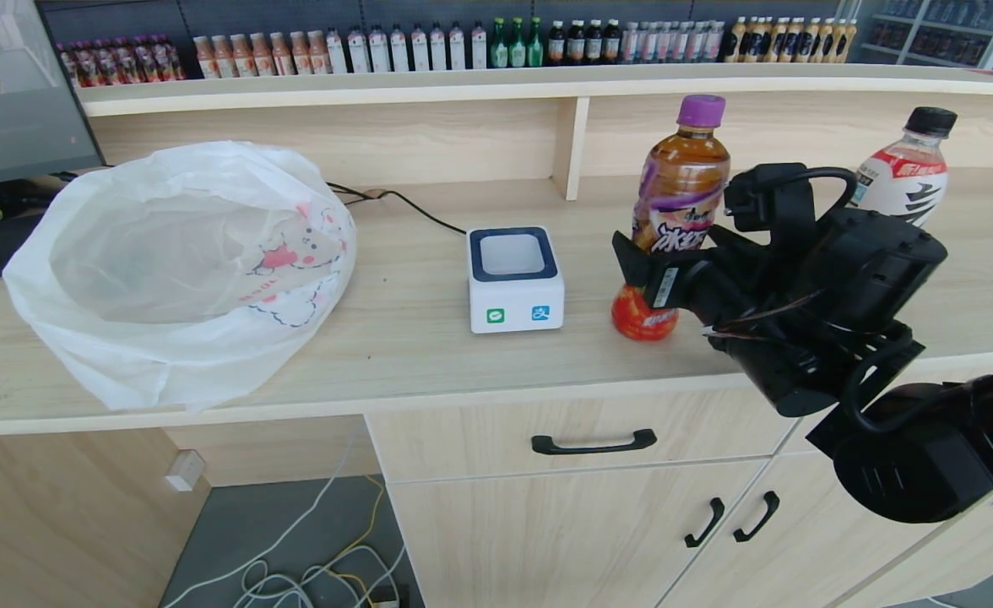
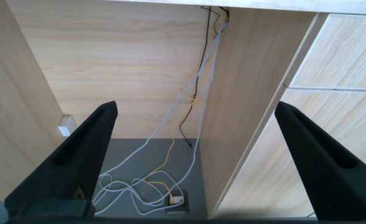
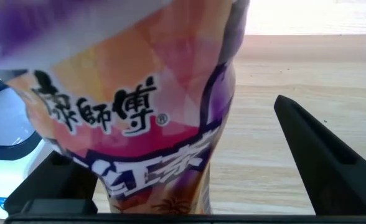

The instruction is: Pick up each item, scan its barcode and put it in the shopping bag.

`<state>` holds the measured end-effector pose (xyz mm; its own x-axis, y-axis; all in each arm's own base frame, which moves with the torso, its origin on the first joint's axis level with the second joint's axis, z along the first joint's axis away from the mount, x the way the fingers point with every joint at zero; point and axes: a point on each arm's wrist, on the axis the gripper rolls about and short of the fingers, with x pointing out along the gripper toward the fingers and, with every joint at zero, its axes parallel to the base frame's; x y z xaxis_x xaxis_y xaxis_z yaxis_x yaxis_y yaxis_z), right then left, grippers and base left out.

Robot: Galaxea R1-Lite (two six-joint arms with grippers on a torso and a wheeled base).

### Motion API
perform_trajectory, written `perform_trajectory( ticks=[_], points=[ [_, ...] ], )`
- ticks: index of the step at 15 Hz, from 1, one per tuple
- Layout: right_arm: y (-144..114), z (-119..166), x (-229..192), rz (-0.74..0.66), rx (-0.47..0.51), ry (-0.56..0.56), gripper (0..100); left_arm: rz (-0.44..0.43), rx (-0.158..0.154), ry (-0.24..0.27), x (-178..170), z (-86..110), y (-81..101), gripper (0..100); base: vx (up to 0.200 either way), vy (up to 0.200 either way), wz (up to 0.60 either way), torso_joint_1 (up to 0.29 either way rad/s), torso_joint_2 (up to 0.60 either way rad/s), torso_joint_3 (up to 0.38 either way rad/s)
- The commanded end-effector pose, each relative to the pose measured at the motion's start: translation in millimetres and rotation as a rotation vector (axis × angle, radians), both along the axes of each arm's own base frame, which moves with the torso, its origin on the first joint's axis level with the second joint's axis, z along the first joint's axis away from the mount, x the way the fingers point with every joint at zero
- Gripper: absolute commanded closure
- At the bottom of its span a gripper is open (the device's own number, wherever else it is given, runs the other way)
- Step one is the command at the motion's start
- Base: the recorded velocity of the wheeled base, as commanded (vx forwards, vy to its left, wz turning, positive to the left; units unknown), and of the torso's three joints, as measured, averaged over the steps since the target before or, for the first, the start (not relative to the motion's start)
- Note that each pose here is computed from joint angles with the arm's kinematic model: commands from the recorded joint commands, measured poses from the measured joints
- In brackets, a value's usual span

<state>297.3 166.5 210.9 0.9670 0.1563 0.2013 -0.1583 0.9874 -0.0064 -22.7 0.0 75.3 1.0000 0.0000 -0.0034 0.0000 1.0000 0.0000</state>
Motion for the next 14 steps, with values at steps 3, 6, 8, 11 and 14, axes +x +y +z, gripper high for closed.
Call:
perform_trajectory(
  ticks=[3,6,8,11,14],
  points=[
    [0.9,-0.3,-0.2,0.004,0.002,0.001,0,0.0,0.0,0.0,0.0,0.0,0.0,0,0.0,0.0,0.0,0.0,0.0,0.0],
    [1.9,-0.6,0.3,0.006,0.003,0.001,0,0.0,0.0,0.0,0.0,0.0,0.0,0,0.0,0.0,0.0,0.0,0.0,0.0],
    [4.4,0.1,-1.6,0.014,0.005,-0.001,100,0.0,0.0,0.0,0.0,0.0,0.0,0,0.0,0.0,0.0,0.0,0.0,0.0],
    [3.9,6.3,-1.4,0.012,0.032,-0.046,100,0.0,0.0,0.0,0.0,0.0,0.0,0,0.0,0.0,0.0,0.0,0.0,0.0],
    [3.8,7.2,-1.4,0.011,0.035,-0.051,100,0.0,0.0,0.0,0.0,0.0,0.0,0,0.0,0.0,0.0,0.0,0.0,0.0]
  ],
)
